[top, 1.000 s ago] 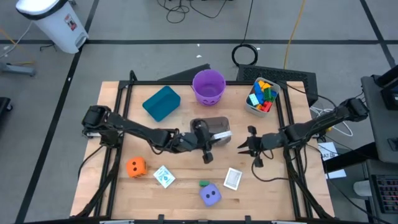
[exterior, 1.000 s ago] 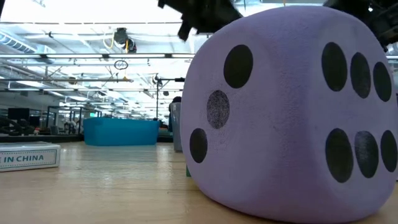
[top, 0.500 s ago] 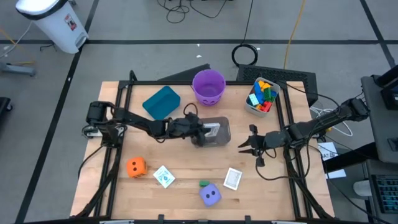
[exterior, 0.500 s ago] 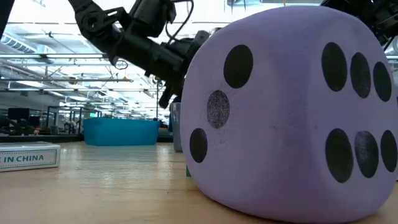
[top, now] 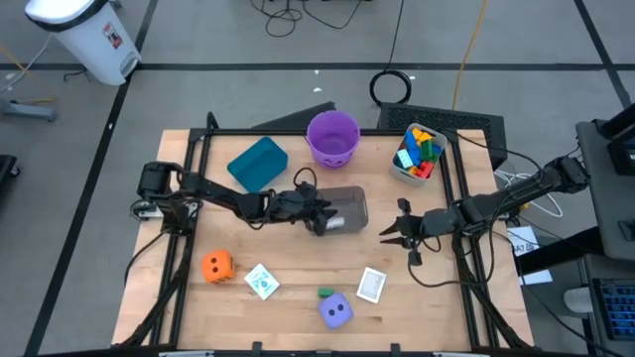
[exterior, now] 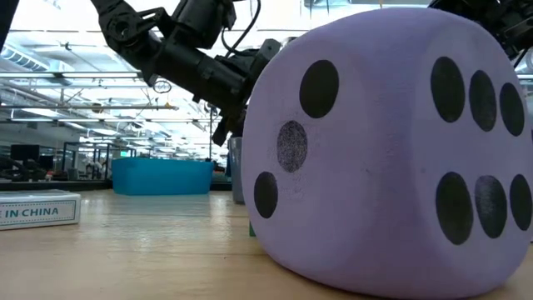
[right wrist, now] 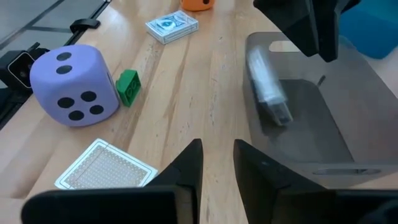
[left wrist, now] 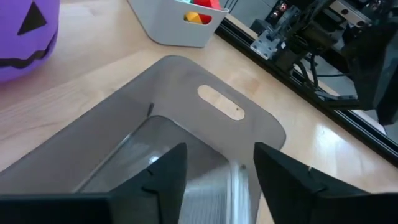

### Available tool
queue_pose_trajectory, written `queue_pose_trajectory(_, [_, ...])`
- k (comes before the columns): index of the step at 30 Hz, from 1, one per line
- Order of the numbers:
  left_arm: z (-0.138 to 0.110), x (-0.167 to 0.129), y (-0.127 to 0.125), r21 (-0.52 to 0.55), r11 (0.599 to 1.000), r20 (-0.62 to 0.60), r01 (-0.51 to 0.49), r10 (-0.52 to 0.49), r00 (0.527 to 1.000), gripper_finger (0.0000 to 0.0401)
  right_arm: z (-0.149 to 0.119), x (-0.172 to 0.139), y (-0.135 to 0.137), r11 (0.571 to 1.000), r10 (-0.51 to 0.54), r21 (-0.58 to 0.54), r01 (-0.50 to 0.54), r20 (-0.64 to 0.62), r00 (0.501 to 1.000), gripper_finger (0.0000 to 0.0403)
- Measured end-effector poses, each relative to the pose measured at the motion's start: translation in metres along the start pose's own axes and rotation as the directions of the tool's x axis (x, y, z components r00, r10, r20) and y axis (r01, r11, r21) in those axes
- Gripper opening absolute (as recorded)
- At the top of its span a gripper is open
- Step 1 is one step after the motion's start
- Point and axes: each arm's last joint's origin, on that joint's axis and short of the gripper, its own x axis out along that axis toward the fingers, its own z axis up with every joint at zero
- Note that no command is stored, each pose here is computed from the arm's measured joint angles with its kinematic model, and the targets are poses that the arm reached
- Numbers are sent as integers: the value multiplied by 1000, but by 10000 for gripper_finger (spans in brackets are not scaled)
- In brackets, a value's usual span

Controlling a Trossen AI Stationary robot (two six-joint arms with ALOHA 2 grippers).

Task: Pick & Place Toys
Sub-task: Put the black deck of cards into the transparent black bin, then put the brown deck of cards into the transparent black bin

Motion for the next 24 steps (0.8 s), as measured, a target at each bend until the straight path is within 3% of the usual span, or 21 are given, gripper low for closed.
queue_pose_trajectory(7, [13, -6, -1, 23, 999, 28, 23, -24, 999, 218, 0, 0, 0, 1000, 0, 1, 0, 4, 1000, 63])
queue_pose_trajectory(15, [59, -52, -26, 124, 984, 165, 126, -146, 976, 207, 2, 0, 1, 1000, 21, -2, -21, 20, 1000, 61])
queue_pose_trajectory(20, [58, -73, -42, 164, 974, 123, 159, -180, 976, 209, 10, 2, 11, 989, 151, -14, -150, 124, 981, 61])
queue_pose_trajectory(24, [44, -79, -58, 213, 964, 114, 160, -187, 976, 209, 3, 11, 27, 947, 322, -86, -310, 253, 912, 62])
